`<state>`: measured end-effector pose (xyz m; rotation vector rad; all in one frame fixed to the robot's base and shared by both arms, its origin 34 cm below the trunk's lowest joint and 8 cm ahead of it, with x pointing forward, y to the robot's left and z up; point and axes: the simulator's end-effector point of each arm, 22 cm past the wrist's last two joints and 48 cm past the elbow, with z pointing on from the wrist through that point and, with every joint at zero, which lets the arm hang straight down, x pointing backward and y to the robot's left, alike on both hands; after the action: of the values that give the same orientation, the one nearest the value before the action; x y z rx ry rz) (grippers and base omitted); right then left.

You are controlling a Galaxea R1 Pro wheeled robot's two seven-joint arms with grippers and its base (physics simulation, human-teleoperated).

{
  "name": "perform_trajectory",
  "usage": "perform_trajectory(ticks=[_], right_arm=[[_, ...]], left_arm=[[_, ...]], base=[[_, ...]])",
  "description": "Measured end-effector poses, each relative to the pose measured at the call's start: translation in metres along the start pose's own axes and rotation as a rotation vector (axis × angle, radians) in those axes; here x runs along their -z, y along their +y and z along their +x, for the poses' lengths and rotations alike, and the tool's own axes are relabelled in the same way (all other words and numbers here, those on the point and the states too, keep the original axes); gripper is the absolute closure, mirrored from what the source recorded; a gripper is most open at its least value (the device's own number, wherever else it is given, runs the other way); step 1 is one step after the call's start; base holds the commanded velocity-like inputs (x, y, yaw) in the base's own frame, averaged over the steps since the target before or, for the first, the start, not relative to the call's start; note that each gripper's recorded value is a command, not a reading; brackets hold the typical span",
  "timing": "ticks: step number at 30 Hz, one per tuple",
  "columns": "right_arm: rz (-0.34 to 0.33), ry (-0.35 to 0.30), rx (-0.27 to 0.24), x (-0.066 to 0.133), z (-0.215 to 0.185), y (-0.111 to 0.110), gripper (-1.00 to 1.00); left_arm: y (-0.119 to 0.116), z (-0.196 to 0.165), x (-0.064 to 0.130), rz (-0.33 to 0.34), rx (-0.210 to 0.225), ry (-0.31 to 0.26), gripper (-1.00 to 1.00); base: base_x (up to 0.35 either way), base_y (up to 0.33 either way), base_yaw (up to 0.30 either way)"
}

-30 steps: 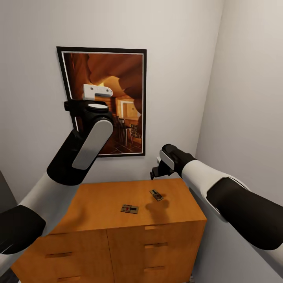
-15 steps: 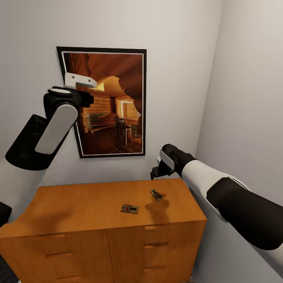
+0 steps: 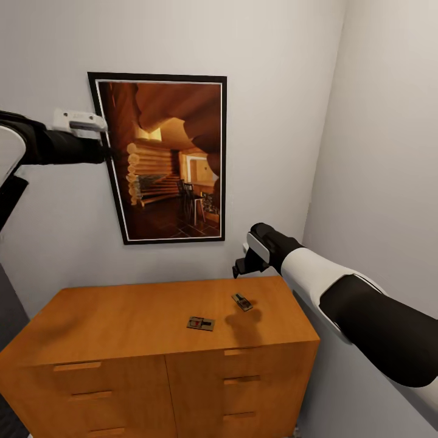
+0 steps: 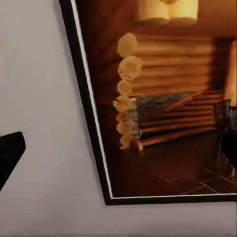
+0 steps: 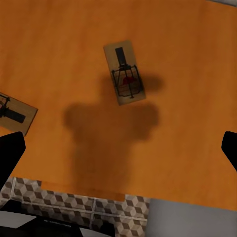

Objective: Take the four mousetraps from the cabinet in the bathroom and place them on the bathroom floor. Make sure all four end up on the same floor surface, and ensure that at least two of them are either under or directly next to the same bathroom sink.

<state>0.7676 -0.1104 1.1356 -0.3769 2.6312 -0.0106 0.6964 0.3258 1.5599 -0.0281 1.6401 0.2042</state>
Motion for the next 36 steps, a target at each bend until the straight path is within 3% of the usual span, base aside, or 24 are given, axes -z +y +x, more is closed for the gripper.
perform_trajectory(ticks=[3,9,36], right_arm=[[0.0,0.0,0.0,0.0,0.0,0.0,-1.0],[-0.002,-0.002,0.002,0.0,-0.001,0.001,-1.0],[-0.006,-0.006,0.005,0.001,-0.002,0.004,-1.0]], left_arm=[[0.021,0.003,0.001,-0.011,0.012,0.017,-1.0],[0.038,0.004,0.004,-0.022,0.024,0.026,-1.0],[0.049,-0.002,0.007,-0.048,0.031,0.02,-1.0]], base=[[0.002,0.0,0.0],[0.0,0.0,0.0],[0.0,0.0,0.0]])
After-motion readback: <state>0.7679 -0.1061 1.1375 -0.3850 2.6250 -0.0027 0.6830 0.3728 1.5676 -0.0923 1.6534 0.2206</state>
